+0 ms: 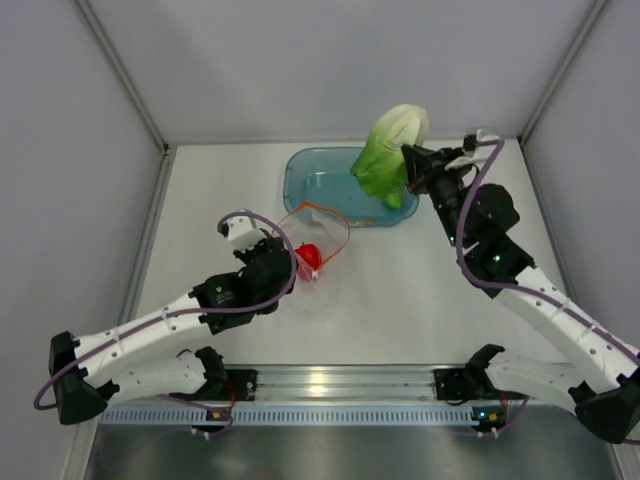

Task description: Open the zip-top bag and remove the fake food

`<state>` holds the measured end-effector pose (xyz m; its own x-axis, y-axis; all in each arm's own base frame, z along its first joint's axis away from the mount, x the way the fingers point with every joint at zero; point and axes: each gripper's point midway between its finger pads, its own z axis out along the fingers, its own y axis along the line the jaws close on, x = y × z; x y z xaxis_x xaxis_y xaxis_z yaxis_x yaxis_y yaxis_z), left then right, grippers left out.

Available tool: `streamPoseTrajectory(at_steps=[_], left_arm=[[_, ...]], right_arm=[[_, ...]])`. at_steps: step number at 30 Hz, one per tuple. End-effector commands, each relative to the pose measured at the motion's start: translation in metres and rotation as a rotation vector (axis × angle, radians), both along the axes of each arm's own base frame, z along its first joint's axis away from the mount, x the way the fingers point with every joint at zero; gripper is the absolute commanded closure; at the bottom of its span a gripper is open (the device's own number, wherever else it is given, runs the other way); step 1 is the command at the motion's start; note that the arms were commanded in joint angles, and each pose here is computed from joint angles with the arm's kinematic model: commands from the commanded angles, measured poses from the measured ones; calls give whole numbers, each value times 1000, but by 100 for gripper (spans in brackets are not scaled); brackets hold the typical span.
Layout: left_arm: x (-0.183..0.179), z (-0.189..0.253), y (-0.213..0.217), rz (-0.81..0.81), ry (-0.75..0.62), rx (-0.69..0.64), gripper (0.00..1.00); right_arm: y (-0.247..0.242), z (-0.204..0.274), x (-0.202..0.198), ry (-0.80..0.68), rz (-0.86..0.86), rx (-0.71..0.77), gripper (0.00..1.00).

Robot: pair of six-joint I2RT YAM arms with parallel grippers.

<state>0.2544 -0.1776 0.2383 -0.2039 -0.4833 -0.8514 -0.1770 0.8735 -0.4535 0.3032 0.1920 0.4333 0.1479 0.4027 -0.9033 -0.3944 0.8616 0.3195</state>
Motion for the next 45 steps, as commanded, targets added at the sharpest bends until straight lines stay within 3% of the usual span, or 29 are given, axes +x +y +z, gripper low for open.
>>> streamPoseTrajectory(at_steps=[1,11,18,36,38,39,40,42,43,45], left_arm=[[-1,10,11,-21,-13,-5,100],[-7,34,15,-140,-29,68,100],[-13,42,19,-182,-26,91,100],[-17,44,8,-250,-17,79,100],[-17,45,5,-262,-14,72,100],[-17,45,4,-263,-13,70,100],[-17,47,3,-265,-16,61,100],[-17,45,1,-271,-9,60,100],[-17,45,0,-271,-10,54,100],[-17,43,-2,-279,-2,53,100]], right_arm=[[8,-1,26,64,50,-40,100],[26,-55,120,214,7,-231,100],[56,-123,169,395,30,-357,100],[92,-260,208,738,129,-574,100],[95,-261,209,743,132,-561,93],[95,-262,210,742,135,-557,85],[96,-261,210,742,134,-552,69],[96,-251,210,728,131,-536,57],[94,-246,210,719,123,-533,45],[91,-228,209,690,112,-522,43]])
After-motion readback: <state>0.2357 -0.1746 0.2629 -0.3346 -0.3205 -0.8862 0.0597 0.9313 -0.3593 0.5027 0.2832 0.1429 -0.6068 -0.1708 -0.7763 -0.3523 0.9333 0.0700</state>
